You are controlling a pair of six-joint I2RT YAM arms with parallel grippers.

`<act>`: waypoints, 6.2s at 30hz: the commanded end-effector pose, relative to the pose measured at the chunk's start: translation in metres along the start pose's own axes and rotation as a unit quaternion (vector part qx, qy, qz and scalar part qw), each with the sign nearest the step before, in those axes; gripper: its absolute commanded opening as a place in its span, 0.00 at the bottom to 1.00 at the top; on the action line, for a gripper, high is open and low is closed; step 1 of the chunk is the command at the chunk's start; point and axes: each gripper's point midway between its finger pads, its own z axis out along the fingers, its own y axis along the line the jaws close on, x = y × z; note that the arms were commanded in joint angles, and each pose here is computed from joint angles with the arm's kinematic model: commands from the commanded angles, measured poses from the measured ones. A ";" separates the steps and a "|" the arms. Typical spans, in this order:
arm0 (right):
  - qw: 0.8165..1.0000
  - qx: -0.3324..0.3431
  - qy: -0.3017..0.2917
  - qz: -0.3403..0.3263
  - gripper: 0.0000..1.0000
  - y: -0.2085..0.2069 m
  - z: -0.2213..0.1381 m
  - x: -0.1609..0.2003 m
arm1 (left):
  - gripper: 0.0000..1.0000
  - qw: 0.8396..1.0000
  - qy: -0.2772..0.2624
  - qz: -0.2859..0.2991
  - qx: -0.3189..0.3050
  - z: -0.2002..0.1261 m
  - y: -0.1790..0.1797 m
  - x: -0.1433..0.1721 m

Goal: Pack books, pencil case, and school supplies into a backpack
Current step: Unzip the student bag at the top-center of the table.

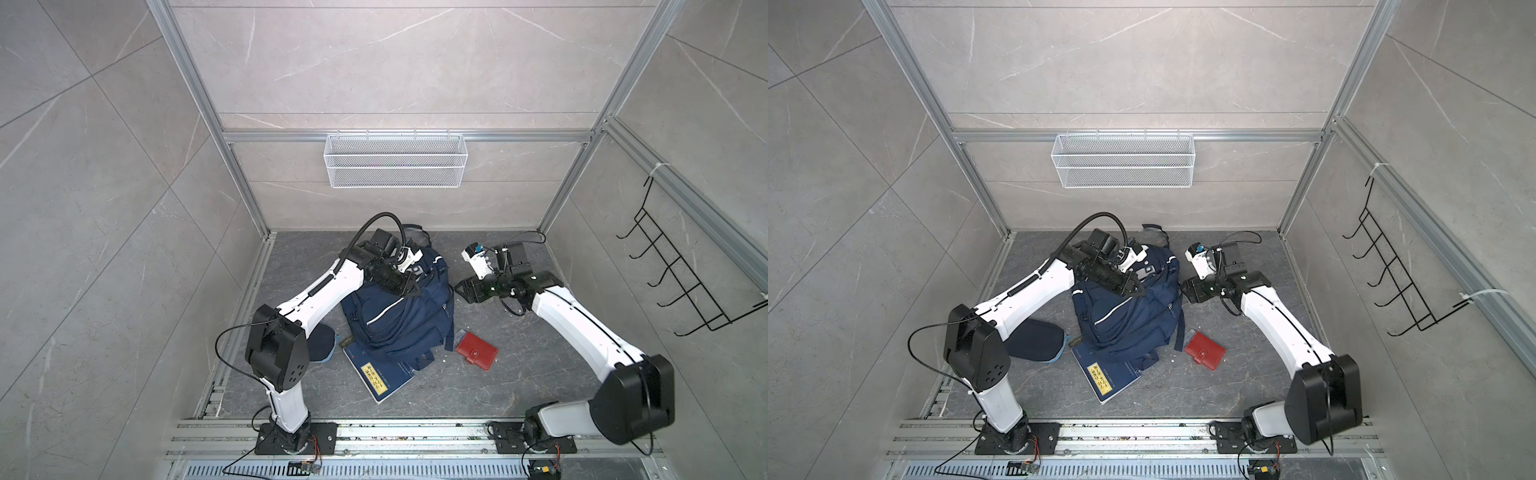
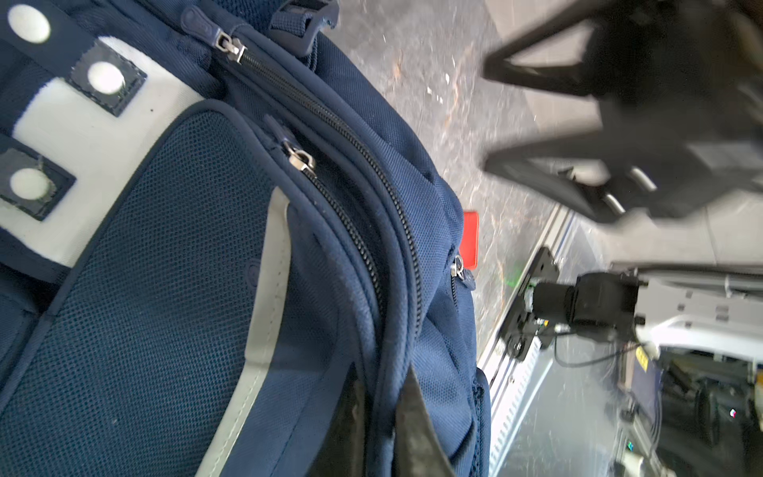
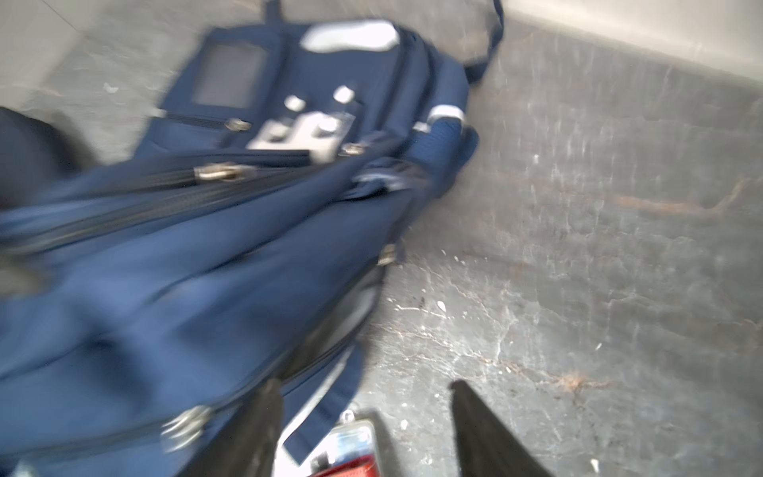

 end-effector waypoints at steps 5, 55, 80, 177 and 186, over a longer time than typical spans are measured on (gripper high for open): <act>0.996 -0.072 0.060 0.005 0.70 0.058 -0.011 0.046 | 0.00 0.994 -0.099 -0.009 0.048 -0.013 -0.017 -0.066; 0.996 -0.005 0.086 -0.032 0.03 0.012 0.054 0.035 | 0.00 0.989 -0.108 0.007 0.105 -0.012 -0.037 -0.067; 0.979 -0.112 0.104 -0.135 0.00 0.122 0.015 0.042 | 0.00 0.973 -0.201 -0.102 0.053 -0.003 0.020 -0.142; 0.996 -0.042 0.066 0.051 0.00 0.003 0.017 0.040 | 0.00 0.985 -0.051 0.000 -0.165 0.071 0.042 -0.089; 0.996 -0.050 0.072 0.026 0.00 0.008 0.012 0.043 | 0.00 0.986 -0.097 -0.037 -0.131 0.030 0.040 -0.113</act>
